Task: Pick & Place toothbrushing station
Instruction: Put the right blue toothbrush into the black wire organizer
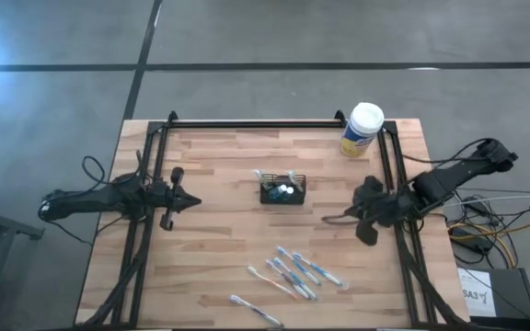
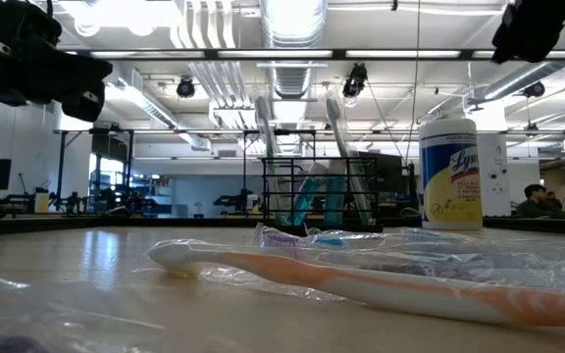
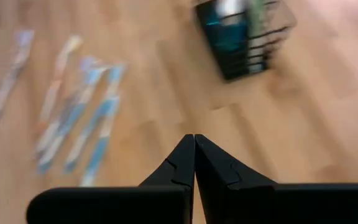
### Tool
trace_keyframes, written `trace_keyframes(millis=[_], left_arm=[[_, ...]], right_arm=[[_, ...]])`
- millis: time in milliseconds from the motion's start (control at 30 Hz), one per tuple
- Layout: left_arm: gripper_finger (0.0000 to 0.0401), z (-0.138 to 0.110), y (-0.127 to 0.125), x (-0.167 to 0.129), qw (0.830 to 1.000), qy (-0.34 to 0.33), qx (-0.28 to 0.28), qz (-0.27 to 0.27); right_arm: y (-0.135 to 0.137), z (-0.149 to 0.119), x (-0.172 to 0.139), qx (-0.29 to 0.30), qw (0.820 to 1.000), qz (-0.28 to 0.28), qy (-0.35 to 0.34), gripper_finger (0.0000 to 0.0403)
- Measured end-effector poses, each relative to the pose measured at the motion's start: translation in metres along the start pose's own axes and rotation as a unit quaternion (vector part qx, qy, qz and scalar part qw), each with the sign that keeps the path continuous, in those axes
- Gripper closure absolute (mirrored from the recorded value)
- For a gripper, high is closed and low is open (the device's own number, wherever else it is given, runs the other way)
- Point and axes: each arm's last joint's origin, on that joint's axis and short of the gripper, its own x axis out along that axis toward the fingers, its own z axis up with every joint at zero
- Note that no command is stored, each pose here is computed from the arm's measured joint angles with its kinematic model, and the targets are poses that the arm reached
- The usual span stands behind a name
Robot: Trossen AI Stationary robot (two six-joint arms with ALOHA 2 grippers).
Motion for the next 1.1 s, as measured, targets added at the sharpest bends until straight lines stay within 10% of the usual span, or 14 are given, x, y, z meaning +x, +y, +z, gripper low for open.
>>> trace_keyframes(millis=[267, 567, 1100], left_arm=[[0.0379, 0.001, 0.0, 0.0, 0.999, -0.005, -0.041, 0.001], [0.0382, 0.001, 0.0, 0.0, 0.996, -0.006, -0.084, 0.001], [0.0378, 0.001, 0.0, 0.0, 0.996, -0.006, -0.093, 0.001]], right_arm=[[0.056, -0.006, 0.043, 0.022, 0.995, -0.03, 0.096, 0.038], [0.115, -0.035, 0.096, -0.03, 0.973, -0.047, 0.222, 0.0261], [0.144, -0.054, 0.162, -0.051, 0.958, -0.107, 0.26, 0.0177]])
